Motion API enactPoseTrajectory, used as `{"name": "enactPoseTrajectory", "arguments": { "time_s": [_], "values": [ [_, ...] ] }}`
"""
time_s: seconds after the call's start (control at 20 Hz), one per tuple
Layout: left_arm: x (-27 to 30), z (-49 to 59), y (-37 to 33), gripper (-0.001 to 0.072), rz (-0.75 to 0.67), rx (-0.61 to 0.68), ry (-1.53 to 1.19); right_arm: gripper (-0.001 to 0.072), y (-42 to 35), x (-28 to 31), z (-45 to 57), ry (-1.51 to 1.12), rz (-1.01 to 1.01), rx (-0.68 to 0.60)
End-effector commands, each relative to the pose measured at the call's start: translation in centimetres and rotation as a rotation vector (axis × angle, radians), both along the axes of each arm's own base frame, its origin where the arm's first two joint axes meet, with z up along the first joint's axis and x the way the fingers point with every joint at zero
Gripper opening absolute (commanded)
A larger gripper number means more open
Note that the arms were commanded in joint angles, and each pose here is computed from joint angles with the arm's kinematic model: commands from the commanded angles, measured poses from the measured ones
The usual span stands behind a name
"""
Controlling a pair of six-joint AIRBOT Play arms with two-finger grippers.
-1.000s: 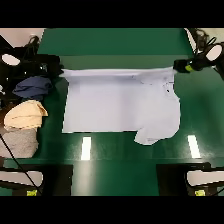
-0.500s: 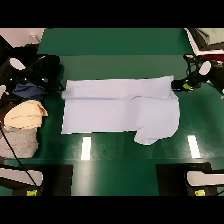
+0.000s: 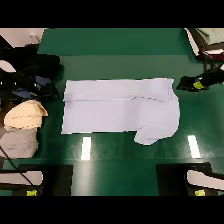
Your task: Fold the shirts.
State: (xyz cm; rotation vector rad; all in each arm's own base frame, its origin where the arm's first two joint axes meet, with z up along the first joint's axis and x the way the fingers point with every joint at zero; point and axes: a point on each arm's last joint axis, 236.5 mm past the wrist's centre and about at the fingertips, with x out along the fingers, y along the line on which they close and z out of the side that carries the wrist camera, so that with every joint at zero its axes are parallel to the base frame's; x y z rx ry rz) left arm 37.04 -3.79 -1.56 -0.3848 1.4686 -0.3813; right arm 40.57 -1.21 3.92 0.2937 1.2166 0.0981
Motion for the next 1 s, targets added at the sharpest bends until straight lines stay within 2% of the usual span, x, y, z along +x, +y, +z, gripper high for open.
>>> {"name": "enactPoseTrajectory", "arguments": {
  "time_s": [0.0,0.15,0.25,0.75,0.8,0.85,0.9,0.95],
  "values": [
    [-5.9,-2.1,-0.8,0.0499,0.036,-0.015,0.089,0.0388,-0.3,-1.0,2.9,-0.055,0.009,0.007],
    [-11.9,-5.0,-2.1,0.0499,0.045,-0.034,0.2,0.0388,-0.2,-1.2,4.4,-0.098,0.02,-0.006],
    [-13.6,-6.3,-2.3,0.0499,0.061,-0.03,0.221,0.0388,-0.2,-1.3,4.7,-0.106,0.022,-0.009],
    [-12.7,-6.8,-3.4,0.0495,0.127,-0.077,0.192,0.0387,0.5,-3.8,3.5,-0.01,0.048,0.014],
    [-12.6,-6.8,-3.5,0.0353,0.126,-0.082,0.188,0.0387,0.5,-4.7,2.6,0.012,0.041,0.02],
    [-12.4,-6.8,-3.4,0.0109,0.131,-0.082,0.18,0.0387,0.5,-5.8,1.6,0.039,0.033,0.028],
    [-12.0,-6.7,-3.5,0.0029,0.142,-0.088,0.165,0.0387,0.5,-7.3,0.4,0.073,0.019,0.038],
    [-11.5,-6.5,-3.7,0.0022,0.154,-0.1,0.152,0.0387,0.2,-8.8,-0.8,0.109,0.001,0.047]
  ]
}}
